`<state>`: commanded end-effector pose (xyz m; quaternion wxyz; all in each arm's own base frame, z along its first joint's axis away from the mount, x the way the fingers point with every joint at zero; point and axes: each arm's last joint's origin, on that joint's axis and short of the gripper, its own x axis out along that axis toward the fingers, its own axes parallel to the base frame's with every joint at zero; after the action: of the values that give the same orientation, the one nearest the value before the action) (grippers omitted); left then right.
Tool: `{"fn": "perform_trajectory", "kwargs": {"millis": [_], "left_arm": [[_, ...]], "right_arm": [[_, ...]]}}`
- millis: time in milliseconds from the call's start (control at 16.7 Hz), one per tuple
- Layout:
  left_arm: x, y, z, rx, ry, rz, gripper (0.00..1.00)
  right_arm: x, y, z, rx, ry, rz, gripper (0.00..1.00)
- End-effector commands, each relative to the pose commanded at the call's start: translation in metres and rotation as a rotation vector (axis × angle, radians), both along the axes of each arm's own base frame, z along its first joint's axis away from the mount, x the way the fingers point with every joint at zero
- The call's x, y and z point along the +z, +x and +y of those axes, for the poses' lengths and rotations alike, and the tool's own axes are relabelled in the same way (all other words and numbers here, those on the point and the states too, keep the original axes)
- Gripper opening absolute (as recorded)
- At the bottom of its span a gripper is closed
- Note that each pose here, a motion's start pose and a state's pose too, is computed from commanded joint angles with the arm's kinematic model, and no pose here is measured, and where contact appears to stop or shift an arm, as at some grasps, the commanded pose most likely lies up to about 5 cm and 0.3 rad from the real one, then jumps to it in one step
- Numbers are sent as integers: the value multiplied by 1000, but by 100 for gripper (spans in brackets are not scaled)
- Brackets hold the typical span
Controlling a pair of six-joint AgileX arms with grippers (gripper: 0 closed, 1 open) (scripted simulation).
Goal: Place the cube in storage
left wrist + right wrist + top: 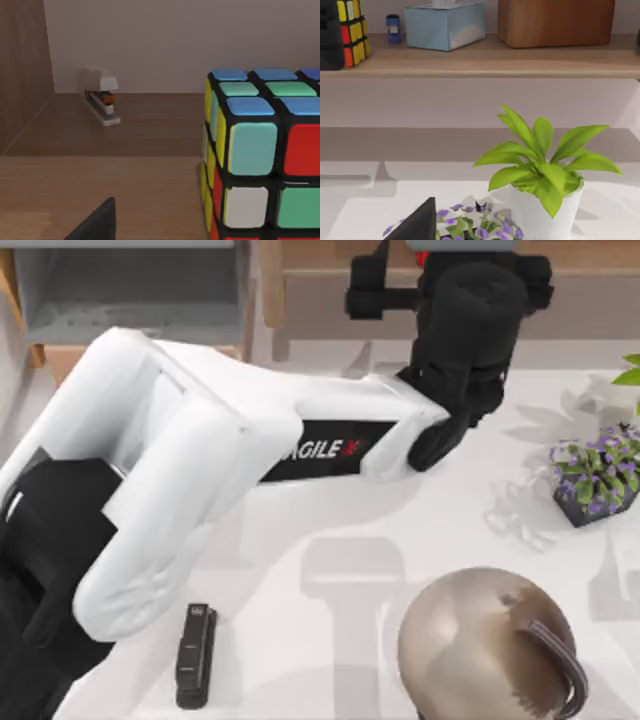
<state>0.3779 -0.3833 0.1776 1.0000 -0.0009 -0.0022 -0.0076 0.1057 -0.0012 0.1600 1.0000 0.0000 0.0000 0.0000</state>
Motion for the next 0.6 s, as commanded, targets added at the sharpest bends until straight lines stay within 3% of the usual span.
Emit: {"fn": "perform_trajectory", "kwargs": {"millis": [180, 600], "left_arm": [[-19, -5, -18, -4, 1, 4, 100], [-20, -2, -18, -3, 4, 6, 100]], "right_arm": [[0, 0, 0, 0, 0, 0, 100], [0, 0, 0, 0, 0, 0, 100]]}}
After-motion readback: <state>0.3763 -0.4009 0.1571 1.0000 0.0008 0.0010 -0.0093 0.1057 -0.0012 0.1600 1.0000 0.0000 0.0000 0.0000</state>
